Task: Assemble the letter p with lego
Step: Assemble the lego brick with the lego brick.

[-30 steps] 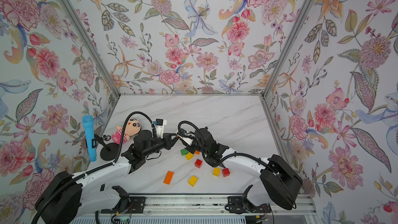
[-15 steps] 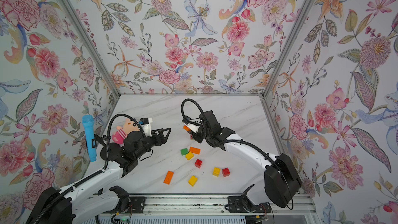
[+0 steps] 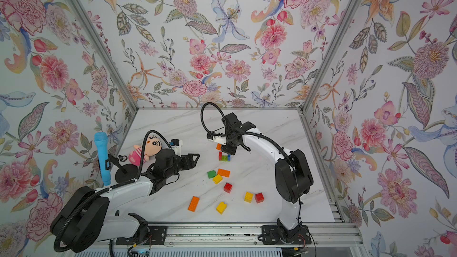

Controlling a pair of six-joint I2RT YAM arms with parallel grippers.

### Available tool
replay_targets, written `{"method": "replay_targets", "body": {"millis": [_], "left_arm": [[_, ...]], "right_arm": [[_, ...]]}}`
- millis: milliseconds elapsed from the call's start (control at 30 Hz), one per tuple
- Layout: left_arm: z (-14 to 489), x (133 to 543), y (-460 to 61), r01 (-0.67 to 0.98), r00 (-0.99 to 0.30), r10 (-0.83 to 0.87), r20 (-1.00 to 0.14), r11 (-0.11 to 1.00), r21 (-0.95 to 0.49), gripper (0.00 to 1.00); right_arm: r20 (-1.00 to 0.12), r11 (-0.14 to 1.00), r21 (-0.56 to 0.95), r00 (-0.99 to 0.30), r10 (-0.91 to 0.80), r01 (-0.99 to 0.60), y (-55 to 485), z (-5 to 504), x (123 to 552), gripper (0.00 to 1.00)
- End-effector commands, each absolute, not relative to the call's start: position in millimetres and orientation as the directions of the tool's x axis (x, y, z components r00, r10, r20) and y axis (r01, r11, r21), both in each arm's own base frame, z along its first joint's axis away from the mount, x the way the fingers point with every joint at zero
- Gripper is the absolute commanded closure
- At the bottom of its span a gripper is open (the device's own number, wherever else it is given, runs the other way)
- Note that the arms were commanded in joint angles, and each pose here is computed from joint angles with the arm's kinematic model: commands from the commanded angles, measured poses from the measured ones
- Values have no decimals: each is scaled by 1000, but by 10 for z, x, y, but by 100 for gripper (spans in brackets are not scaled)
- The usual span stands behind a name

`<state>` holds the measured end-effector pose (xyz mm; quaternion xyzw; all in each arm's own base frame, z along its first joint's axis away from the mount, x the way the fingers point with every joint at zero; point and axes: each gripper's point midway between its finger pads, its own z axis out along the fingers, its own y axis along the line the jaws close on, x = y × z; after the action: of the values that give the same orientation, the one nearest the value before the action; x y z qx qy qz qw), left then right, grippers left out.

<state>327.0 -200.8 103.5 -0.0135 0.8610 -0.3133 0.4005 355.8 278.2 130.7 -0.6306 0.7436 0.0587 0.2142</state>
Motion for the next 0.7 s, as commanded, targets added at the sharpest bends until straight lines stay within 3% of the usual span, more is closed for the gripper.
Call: {"method": "replay_targets", "body": {"millis": [0,667], "left_arm": [[1152,3417,-2166,299,-664,-265,-699,763,-573,24],[960,3625,-2595,341,-698,-333,-634,623,-704,24]], "right_arm": [[-286,106,-123,-67,-956,-987,2656,1217,3449,81],[-199,29,-35,-21,-980,-999,2770,897,3544,81]]}}
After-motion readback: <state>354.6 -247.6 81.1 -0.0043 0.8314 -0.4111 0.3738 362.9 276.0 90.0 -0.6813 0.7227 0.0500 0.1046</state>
